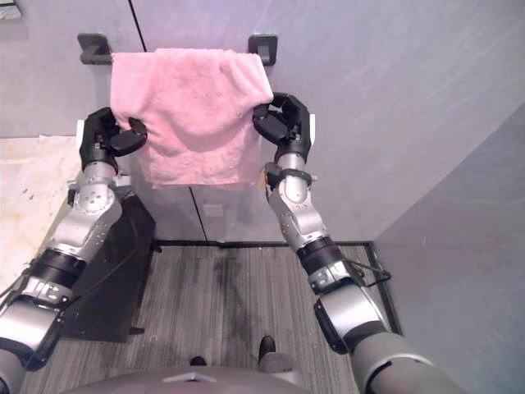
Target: Organize the bathroom.
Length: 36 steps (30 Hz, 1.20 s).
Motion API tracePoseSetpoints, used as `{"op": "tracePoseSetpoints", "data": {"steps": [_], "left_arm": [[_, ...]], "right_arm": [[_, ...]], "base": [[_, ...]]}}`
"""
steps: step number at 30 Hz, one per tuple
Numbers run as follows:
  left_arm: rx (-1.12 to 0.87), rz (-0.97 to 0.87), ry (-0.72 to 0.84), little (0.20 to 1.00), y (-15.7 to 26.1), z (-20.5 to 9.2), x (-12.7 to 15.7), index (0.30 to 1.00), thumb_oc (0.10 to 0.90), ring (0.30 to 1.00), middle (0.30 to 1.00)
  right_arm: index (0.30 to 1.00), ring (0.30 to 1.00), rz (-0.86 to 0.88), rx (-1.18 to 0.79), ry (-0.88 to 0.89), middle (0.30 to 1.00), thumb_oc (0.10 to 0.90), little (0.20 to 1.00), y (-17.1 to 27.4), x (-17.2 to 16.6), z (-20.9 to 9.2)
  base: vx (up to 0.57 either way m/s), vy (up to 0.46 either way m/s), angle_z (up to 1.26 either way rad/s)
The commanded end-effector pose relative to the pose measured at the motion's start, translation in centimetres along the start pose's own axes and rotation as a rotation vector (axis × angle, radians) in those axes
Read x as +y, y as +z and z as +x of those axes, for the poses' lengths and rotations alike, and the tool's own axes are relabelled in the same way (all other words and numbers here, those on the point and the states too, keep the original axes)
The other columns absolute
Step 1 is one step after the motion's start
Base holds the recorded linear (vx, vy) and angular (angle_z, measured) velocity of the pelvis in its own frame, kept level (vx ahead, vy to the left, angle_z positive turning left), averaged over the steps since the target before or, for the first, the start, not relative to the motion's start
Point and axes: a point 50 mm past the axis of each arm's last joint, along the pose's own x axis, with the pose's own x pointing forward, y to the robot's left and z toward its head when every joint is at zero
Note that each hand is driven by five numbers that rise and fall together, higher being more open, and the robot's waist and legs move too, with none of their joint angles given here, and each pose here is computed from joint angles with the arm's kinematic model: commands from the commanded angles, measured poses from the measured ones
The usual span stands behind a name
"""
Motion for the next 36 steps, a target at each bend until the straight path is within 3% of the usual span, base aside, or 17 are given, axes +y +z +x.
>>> {"op": "tracePoseSetpoints", "data": {"steps": [1, 8, 10, 18, 24, 25, 26, 27, 28, 29, 30, 36], "left_arm": [[-0.169, -0.012, 0.122, 0.387, 2.7, 1.0, 2.4, 0.387, 0.458, 0.387, 0.387], [-0.18, -0.014, 0.203, 0.375, 2.9, 1.5, 4.1, 0.375, 0.45, 0.375, 0.375], [-0.172, -0.027, 0.229, 0.3, 2.7, 1.5, 4.7, 0.3, 0.4, 0.3, 0.3], [-0.13, -0.063, 0.297, 0.3, 1.8, 1.5, 5.0, 0.3, 0.4, 0.3, 0.3], [-0.11, -0.057, 0.256, 0.3, 1.3, 1.2, 3.9, 0.3, 0.4, 0.3, 0.3], [-0.104, -0.06, 0.241, 0.354, 1.2, 1.2, 3.6, 0.354, 0.436, 0.354, 0.354], [-0.102, -0.06, 0.237, 0.354, 1.2, 1.2, 3.5, 0.354, 0.436, 0.354, 0.354], [-0.099, -0.058, 0.225, 0.528, 1.2, 1.2, 3.4, 0.528, 0.552, 0.528, 0.528], [-0.09, -0.046, 0.204, 0.9, 1.0, 1.1, 3.0, 0.9, 0.8, 0.9, 0.9], [-0.086, -0.047, 0.195, 0.9, 0.9, 1.1, 2.9, 0.9, 0.8, 0.9, 0.9], [-0.075, -0.045, 0.174, 0.9, 0.7, 1.1, 2.5, 0.9, 0.8, 0.9, 0.9], [-0.014, -0.041, 0.157, 0.9, -0.4, 0.5, 2.0, 0.9, 0.8, 0.9, 0.9]], "right_arm": [[0.3, 0.3, -0.005, -0.006, -0.053, 0.3, 0.4, 0.3, -0.8, -1.7, -0.7], [0.3, 0.3, 0.017, 0.027, -0.039, 0.3, 0.4, 0.3, -1.1, -0.9, -0.5], [0.3, 0.3, 0.029, 0.035, -0.056, 0.3, 0.4, 0.3, -1.3, -0.9, -0.5], [0.3, 0.3, 0.058, 0.052, -0.124, 0.3, 0.4, 0.3, -1.4, -1.0, -0.6], [0.3, 0.3, 0.052, 0.054, -0.125, 0.3, 0.4, 0.3, -1.6, -0.9, -0.8], [0.3, 0.3, 0.053, 0.055, -0.119, 0.3, 0.4, 0.3, -1.6, -1.0, -0.9], [0.3, 0.3, 0.055, 0.055, -0.116, 0.3, 0.4, 0.3, -1.7, -0.9, -0.9], [0.3, 0.3, 0.057, 0.056, -0.108, 0.3, 0.4, 0.3, -1.7, -0.9, -0.9], [0.589, 0.589, 0.047, 0.064, -0.084, 0.589, 0.593, 0.589, -1.7, -0.7, -0.9], [0.799, 0.799, 0.044, 0.069, -0.075, 0.799, 0.733, 0.799, -1.8, -0.7, -0.9], [0.9, 0.9, 0.044, 0.077, -0.063, 0.9, 0.8, 0.9, -1.9, -0.6, -1.0], [0.9, 0.9, -0.015, 0.094, -0.041, 0.9, 0.8, 0.9, -2.8, -1.2, -1.7]], "base": [[0.0, 0.0, 0.0], [0.01, 0.014, 0.0], [0.04, 0.038, 0.02], [0.01, 0.013, 0.0], [0.0, 0.0, 0.0], [0.0, 0.0, 0.0], [0.0, 0.0, 0.0], [0.0, 0.0, 0.0], [0.0, 0.0, 0.0], [0.0, 0.0, 0.0], [0.0, 0.0, 0.0], [-0.03, -0.013, -0.01]]}}
